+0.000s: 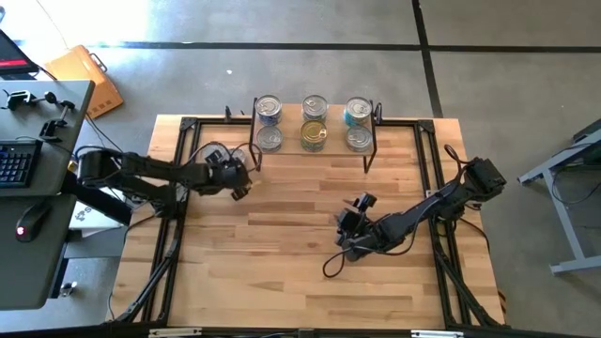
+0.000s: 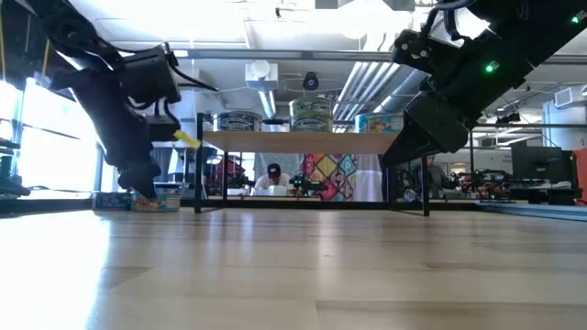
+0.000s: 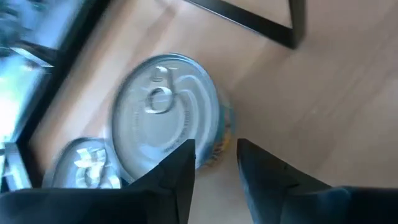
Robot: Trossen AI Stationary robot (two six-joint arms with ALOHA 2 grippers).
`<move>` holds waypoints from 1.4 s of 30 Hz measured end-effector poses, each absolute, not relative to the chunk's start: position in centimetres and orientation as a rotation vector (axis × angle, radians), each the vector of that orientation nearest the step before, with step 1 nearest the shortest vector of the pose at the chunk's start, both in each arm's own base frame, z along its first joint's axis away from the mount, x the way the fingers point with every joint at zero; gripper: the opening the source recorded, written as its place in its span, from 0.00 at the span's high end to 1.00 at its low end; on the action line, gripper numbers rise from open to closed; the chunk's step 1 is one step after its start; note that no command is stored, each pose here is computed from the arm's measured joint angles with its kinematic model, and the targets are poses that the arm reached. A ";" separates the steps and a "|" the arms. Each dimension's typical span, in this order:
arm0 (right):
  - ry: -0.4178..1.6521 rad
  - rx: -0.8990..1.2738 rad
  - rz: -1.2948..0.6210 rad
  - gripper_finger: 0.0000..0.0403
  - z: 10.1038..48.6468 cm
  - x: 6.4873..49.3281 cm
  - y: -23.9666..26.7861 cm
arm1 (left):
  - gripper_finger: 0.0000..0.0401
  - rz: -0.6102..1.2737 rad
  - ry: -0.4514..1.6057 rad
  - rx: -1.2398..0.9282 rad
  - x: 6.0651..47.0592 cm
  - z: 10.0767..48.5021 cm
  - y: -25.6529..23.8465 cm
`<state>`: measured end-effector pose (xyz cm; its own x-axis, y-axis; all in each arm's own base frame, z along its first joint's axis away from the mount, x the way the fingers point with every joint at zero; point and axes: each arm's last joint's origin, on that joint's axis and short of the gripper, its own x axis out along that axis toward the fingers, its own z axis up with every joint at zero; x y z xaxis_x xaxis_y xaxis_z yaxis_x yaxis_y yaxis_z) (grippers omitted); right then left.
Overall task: Stack canned seafood by type on shelf
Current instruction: Stack the yellow tuna can on top of the yellow tuna can on the shelf
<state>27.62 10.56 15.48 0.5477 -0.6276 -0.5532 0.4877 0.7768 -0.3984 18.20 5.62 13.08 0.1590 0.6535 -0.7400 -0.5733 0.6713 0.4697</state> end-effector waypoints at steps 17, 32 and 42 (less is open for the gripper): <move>0.719 -0.181 -0.665 0.35 15.6 27.9 10.5 | 0.90 0.491 1.178 -0.248 19.0 14.7 7.4; 0.707 -0.156 -0.615 0.35 15.7 28.3 10.8 | 1.00 0.031 1.021 -0.275 22.5 15.7 0.0; 0.659 -0.182 -0.532 0.35 16.3 29.3 11.3 | 1.00 -0.273 0.584 0.057 25.7 17.5 -6.2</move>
<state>29.28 11.30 16.28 0.6634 -0.5244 -0.5338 0.4119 0.8515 -0.3246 25.70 -6.25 17.53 0.7995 -0.2382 -0.5514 0.2705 0.9624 -0.0235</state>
